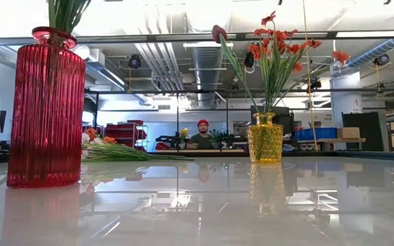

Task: Sort flowers into vase by color
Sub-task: Put the white flowers into the red vase

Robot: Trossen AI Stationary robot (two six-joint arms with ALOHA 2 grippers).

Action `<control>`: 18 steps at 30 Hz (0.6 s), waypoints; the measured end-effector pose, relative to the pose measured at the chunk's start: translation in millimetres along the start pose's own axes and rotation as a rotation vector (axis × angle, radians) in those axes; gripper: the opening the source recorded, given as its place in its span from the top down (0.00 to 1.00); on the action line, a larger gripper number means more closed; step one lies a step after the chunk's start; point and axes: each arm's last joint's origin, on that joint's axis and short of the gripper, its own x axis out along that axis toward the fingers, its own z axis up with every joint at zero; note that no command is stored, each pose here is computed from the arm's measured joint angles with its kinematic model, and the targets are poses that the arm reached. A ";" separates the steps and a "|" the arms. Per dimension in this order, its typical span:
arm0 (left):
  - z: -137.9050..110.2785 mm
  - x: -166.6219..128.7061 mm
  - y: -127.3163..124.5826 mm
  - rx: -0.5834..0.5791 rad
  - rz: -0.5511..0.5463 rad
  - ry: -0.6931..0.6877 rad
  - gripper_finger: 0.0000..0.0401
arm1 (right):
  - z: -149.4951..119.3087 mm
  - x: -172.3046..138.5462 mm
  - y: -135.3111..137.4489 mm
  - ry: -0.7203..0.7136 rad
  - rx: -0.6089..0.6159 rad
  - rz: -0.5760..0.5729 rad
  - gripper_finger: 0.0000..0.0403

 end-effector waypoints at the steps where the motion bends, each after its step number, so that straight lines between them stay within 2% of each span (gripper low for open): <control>1: -2.3 2.4 6.7 0.004 -0.009 0.009 0.78 | 0.1 0.0 -0.1 0.000 -0.004 -0.001 0.42; 4: -12.1 13.3 26.9 0.016 -0.029 0.065 0.79 | 0.1 0.9 -1.6 -0.001 -0.003 -0.007 0.42; 8: -36.4 34.6 55.9 0.002 -0.064 0.236 0.81 | -0.2 1.2 -2.0 0.001 -0.004 -0.009 0.42; 11: -59.2 45.2 78.4 -0.035 -0.108 0.372 0.81 | -1.1 1.2 -1.7 0.009 -0.010 -0.007 0.42; 15: -88.8 55.8 105.2 -0.131 -0.192 0.435 0.81 | -1.3 1.3 -1.6 0.011 -0.011 -0.006 0.42; 18: -111.8 64.5 120.1 -0.167 -0.206 0.500 0.81 | -1.3 1.3 -1.6 0.011 -0.011 -0.006 0.42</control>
